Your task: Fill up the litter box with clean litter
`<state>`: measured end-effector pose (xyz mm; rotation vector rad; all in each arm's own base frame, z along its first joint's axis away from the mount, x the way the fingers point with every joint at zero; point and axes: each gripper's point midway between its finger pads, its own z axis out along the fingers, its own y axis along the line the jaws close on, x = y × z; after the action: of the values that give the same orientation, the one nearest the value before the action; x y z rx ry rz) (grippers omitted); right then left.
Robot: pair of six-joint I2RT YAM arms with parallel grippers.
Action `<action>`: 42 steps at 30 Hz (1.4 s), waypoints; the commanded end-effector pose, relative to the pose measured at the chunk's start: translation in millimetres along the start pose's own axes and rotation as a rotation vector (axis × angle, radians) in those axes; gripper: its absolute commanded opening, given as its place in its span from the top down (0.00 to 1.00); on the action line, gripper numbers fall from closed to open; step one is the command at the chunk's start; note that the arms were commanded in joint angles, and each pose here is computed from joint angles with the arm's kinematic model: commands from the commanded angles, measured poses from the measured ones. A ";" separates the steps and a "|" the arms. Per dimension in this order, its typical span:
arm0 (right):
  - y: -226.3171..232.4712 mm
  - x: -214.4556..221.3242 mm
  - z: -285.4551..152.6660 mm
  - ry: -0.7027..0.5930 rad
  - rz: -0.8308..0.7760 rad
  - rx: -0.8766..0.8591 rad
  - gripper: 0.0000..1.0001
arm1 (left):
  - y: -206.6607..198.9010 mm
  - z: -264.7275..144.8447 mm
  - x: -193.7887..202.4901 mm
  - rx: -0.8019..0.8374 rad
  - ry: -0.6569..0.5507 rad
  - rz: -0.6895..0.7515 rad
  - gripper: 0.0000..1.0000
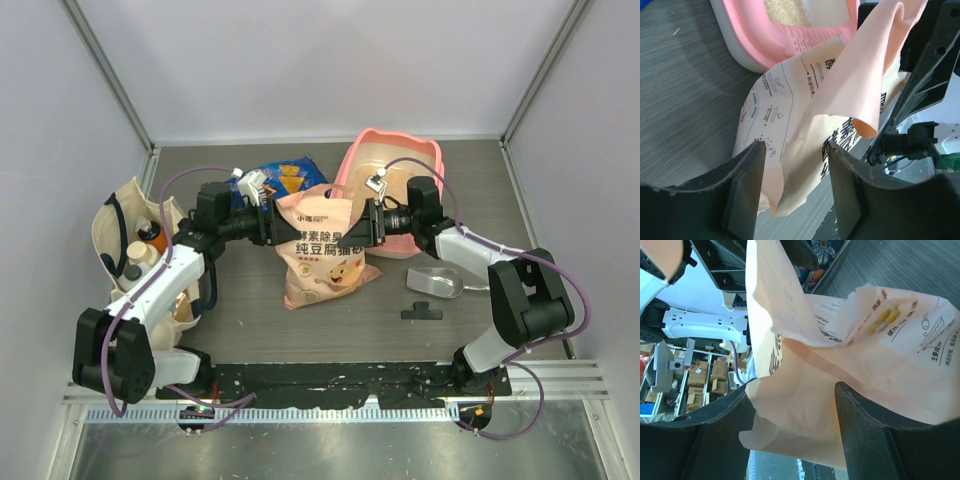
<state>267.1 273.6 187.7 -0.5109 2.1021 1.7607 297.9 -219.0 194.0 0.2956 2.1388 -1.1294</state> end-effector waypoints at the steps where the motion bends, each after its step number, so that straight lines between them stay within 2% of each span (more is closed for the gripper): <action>1: 23.6 -20.3 0.7 -0.082 -0.146 -0.041 0.35 | -12.9 -4.2 -6.7 0.078 -0.030 0.022 0.50; 2: 22.4 -19.7 0.8 -0.086 -0.143 -0.038 0.35 | -11.4 -4.6 -7.2 0.079 -0.033 0.020 0.54; 3: 21.0 -20.4 1.2 -0.090 -0.138 -0.035 0.37 | -10.8 -4.6 -6.5 0.080 -0.031 0.014 0.62; 6: 19.4 -21.5 1.9 -0.097 -0.134 -0.033 0.41 | -8.0 -6.4 -8.2 0.078 -0.037 0.006 0.67; 10: 15.2 -22.5 3.0 -0.111 -0.124 -0.026 0.48 | -5.9 -9.0 -8.3 0.080 -0.040 -0.005 0.83; 14: 11.2 -21.2 7.5 -0.108 -0.120 -0.023 0.53 | -3.6 -11.4 -6.6 0.077 -0.040 -0.015 0.90; 17: 10.4 -21.7 9.2 -0.107 -0.111 -0.022 0.65 | -5.0 -11.9 -4.9 0.086 -0.036 -0.016 0.94; 19: 13.0 -25.2 9.5 -0.113 -0.111 -0.028 0.79 | -6.1 -12.0 -4.0 0.094 -0.031 -0.019 0.97; 23: 20.8 -33.3 10.2 -0.109 -0.099 -0.053 0.97 | -8.9 -13.6 -5.1 0.111 -0.025 -0.036 1.00; 28: 20.7 -28.7 9.3 0.024 0.101 -0.056 0.98 | -7.3 -22.6 -10.3 0.169 0.017 -0.140 1.00; 34: 30.8 -16.9 -3.5 0.126 0.413 -0.074 0.98 | -23.5 -38.2 -3.3 0.276 0.197 -0.389 1.00; 42: 37.8 -18.6 -14.8 0.158 0.523 -0.097 0.98 | -20.2 -46.4 -10.2 0.304 0.210 -0.559 1.00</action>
<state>272.8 279.1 191.0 -0.1067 2.4404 1.9882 270.1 -204.3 199.1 -0.0179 2.3647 -1.6690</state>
